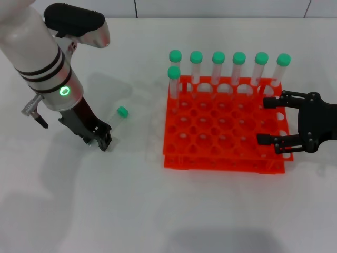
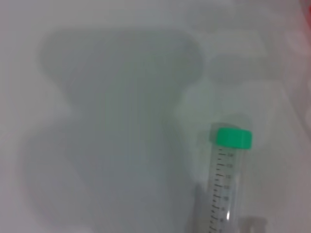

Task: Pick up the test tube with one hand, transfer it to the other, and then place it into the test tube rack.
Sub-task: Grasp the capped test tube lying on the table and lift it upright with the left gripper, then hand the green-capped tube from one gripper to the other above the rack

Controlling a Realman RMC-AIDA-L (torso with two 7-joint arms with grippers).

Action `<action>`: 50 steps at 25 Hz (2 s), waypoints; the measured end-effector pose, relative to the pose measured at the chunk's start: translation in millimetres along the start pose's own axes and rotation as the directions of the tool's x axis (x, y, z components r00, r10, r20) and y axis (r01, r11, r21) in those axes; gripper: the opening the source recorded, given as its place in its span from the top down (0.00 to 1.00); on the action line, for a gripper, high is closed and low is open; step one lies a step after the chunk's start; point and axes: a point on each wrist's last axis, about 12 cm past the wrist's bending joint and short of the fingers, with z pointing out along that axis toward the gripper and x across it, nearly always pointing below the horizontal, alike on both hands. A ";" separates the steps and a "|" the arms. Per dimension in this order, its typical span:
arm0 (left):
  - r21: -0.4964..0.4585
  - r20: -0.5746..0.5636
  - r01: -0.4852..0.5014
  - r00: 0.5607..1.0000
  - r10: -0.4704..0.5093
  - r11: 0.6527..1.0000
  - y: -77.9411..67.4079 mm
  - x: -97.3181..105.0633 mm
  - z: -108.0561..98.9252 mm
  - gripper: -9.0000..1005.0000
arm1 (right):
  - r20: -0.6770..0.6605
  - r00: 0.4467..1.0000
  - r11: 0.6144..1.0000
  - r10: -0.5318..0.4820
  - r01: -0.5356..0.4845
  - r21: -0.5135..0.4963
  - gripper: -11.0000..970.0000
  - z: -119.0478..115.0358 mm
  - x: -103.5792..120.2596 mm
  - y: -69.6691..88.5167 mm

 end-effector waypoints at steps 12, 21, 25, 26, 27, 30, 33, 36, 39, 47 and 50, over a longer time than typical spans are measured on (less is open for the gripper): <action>0.005 0.027 -0.012 1.000 0.012 1.000 -1.0 -1.0 0.0 0.76 | 0.011 1.000 1.000 0.016 -0.016 0.011 0.10 -4.4 0.7 0.4; 0.017 0.350 -0.156 0.926 0.140 0.988 -13.8 -20.4 -60.5 0.80 | 0.028 0.999 0.999 0.033 -0.034 0.041 0.10 -15.4 1.8 -0.6; -0.015 0.528 -0.263 0.817 0.231 0.965 -16.4 -24.6 -77.8 0.80 | 0.045 0.998 0.998 0.038 -0.040 0.053 0.10 -19.7 1.0 -0.9; -0.016 0.560 -0.285 0.791 0.244 0.958 -17.3 -25.5 -79.2 0.80 | 0.054 0.998 0.997 0.039 -0.042 0.058 0.10 -21.6 0.6 -0.8; -0.019 0.598 -0.307 0.760 0.257 0.952 -17.9 -26.7 -80.7 0.80 | 0.062 0.997 0.997 0.042 -0.046 0.064 0.10 -23.0 0.8 -0.5; -0.025 0.694 -0.373 0.662 0.284 0.928 -19.2 -28.3 -82.0 0.79 | 0.081 0.995 0.995 0.051 -0.058 0.081 0.10 -25.2 2.4 1.0; 0.011 0.776 -0.458 0.565 0.282 0.889 -22.2 -28.3 -76.6 0.79 | 0.093 0.994 0.994 0.056 -0.065 0.092 0.10 -25.5 3.2 1.8; 0.046 0.821 -0.548 0.497 0.281 0.835 -25.7 -27.2 -66.1 0.79 | 0.098 0.993 0.993 0.061 -0.071 0.093 0.10 -24.7 4.4 3.5; 0.055 0.846 -0.629 0.442 0.299 0.775 -27.1 -23.0 -53.8 0.79 | 0.108 0.992 0.992 0.066 -0.076 0.096 0.10 -25.5 4.2 4.7; 0.075 0.846 -0.784 0.377 0.377 0.617 -27.7 -10.7 -28.3 0.78 | 0.145 0.985 0.984 0.095 -0.115 0.134 0.10 -36.9 1.2 0.7; 0.080 0.840 -0.812 0.367 0.400 0.578 -27.8 -6.8 -23.7 0.78 | 0.166 0.979 0.979 0.119 -0.143 0.145 0.10 -41.6 -1.1 -1.2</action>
